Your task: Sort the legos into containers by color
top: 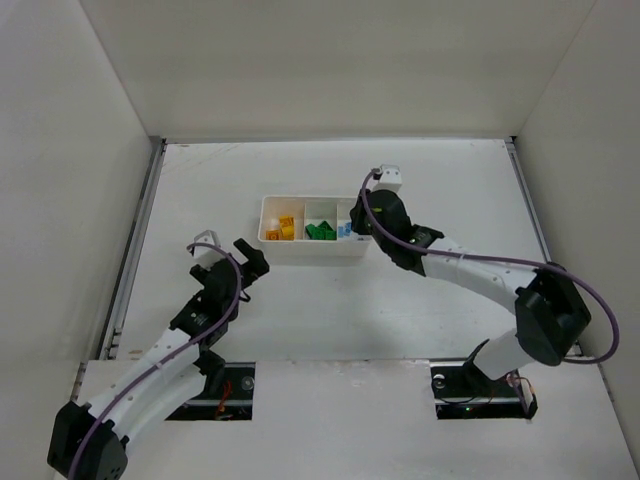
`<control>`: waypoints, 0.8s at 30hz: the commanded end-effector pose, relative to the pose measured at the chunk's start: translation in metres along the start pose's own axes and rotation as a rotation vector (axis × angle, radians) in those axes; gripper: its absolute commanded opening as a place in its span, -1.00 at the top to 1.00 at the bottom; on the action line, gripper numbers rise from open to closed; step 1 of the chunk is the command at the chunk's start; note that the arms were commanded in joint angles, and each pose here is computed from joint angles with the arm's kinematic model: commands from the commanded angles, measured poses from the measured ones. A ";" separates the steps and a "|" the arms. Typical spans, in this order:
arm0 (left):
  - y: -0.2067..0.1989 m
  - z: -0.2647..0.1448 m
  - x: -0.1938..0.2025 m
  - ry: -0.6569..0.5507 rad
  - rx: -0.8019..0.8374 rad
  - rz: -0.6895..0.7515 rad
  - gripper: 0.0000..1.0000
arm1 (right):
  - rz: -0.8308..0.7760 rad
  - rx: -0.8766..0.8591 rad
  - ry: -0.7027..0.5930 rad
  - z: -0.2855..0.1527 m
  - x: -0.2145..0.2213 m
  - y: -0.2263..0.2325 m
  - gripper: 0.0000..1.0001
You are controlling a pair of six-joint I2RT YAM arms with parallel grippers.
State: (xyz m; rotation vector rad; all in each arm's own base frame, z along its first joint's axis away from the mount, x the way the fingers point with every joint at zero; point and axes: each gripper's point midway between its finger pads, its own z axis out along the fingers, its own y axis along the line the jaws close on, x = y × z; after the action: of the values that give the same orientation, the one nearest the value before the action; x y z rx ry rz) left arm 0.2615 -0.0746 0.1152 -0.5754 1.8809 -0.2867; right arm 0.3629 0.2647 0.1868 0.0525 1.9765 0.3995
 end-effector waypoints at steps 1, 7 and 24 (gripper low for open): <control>0.008 -0.002 0.004 0.004 -0.014 -0.029 -1.00 | -0.022 -0.014 -0.007 0.014 -0.008 0.007 0.43; 0.021 -0.004 0.009 0.020 -0.052 -0.038 -1.00 | -0.019 -0.001 -0.017 0.020 -0.013 0.007 0.12; 0.043 -0.006 -0.008 0.014 -0.180 -0.077 -1.00 | 0.157 0.115 -0.237 -0.076 -0.021 -0.092 -0.61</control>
State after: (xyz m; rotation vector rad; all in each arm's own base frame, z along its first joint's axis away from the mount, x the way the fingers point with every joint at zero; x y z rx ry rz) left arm 0.2420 -0.0366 0.0842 -0.7359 1.9562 -0.1558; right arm 0.3186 0.1792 0.2059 0.2039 1.8326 0.3861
